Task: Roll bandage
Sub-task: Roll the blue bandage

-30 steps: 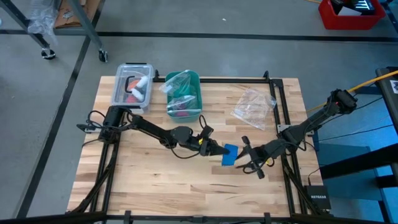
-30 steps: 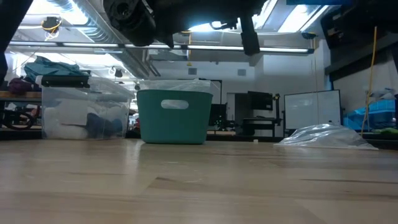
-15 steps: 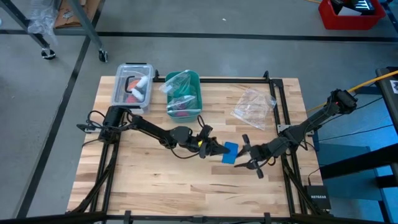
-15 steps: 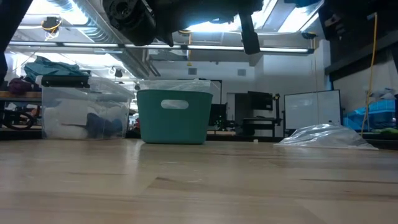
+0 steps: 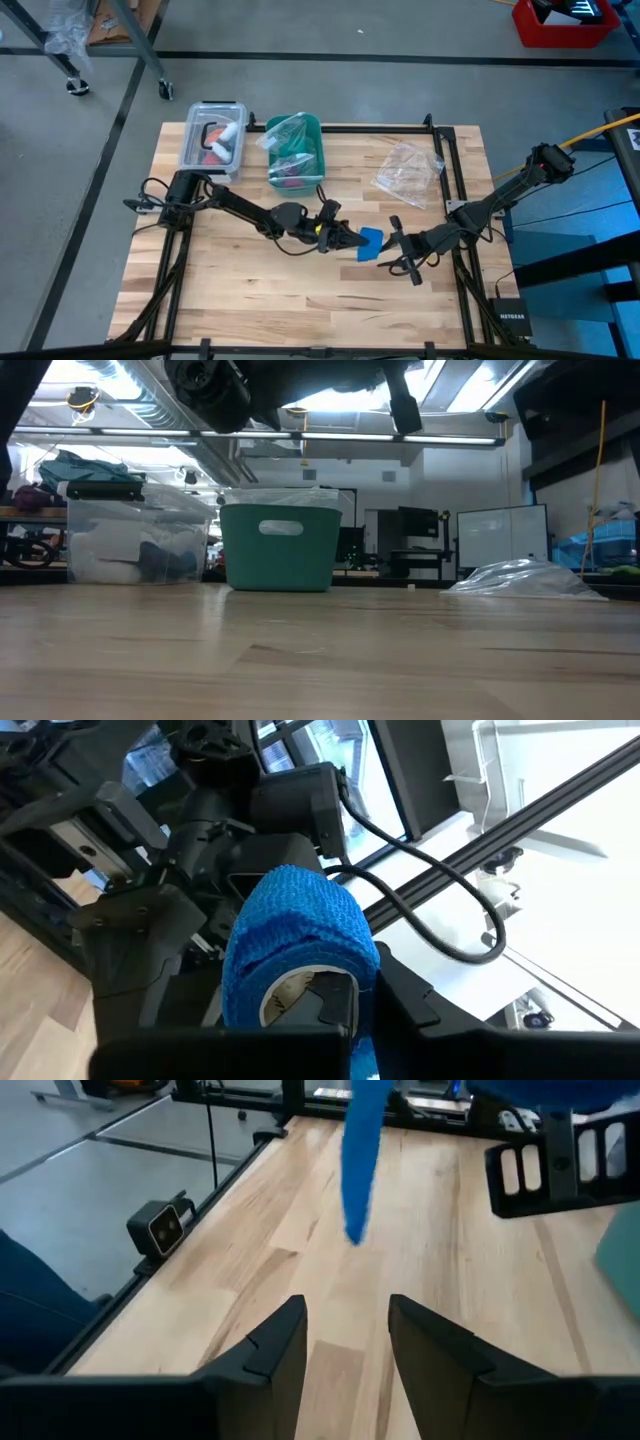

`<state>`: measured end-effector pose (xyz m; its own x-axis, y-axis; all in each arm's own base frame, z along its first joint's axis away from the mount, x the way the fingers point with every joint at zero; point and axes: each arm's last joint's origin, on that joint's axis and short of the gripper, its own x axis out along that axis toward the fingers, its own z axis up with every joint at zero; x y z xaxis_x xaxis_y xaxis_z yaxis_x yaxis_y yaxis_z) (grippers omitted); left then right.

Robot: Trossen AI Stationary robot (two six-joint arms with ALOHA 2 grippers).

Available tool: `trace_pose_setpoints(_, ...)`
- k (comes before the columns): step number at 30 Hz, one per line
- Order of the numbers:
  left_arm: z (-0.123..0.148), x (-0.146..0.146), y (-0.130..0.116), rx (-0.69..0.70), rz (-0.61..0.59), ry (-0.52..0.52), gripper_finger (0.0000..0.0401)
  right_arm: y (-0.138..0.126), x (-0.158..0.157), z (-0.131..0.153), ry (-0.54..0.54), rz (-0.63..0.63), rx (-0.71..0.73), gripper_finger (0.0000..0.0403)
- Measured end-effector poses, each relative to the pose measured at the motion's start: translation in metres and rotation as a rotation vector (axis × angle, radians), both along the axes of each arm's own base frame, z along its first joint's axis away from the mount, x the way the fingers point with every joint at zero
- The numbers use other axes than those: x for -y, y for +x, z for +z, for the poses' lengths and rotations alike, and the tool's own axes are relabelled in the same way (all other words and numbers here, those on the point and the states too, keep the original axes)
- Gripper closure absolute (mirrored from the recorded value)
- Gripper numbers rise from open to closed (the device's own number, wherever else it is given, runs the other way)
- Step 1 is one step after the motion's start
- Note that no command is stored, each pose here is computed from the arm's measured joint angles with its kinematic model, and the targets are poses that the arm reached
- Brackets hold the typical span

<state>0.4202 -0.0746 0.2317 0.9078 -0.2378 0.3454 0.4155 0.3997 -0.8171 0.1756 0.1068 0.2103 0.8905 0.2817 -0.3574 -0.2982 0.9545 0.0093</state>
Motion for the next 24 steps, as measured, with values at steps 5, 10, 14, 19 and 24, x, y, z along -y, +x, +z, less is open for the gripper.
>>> trace_pose_setpoints(5, -0.002, 0.000, 0.001, -0.014, 0.004, 0.019, 0.0397, 0.000, 0.000, 0.000, 0.001, -0.005, 0.005, 0.0256)
trace_pose_setpoints(10, -0.002, 0.000, 0.001, -0.015, 0.007, 0.026, 0.0396, 0.002, -0.001, 0.007, 0.037, -0.022, 0.071, 0.0255)
trace_pose_setpoints(14, -0.002, 0.000, 0.001, -0.011, 0.015, 0.047, 0.0398, 0.003, -0.001, 0.012, 0.065, -0.021, 0.113, 0.0256)
trace_pose_setpoints(19, -0.002, 0.000, 0.001, -0.012, 0.029, 0.046, 0.0396, 0.004, -0.002, 0.012, 0.086, -0.025, 0.112, 0.0256)
trace_pose_setpoints(24, -0.002, 0.000, 0.001, -0.012, 0.033, 0.044, 0.0398, 0.003, -0.002, 0.012, 0.151, -0.047, 0.085, 0.0284)
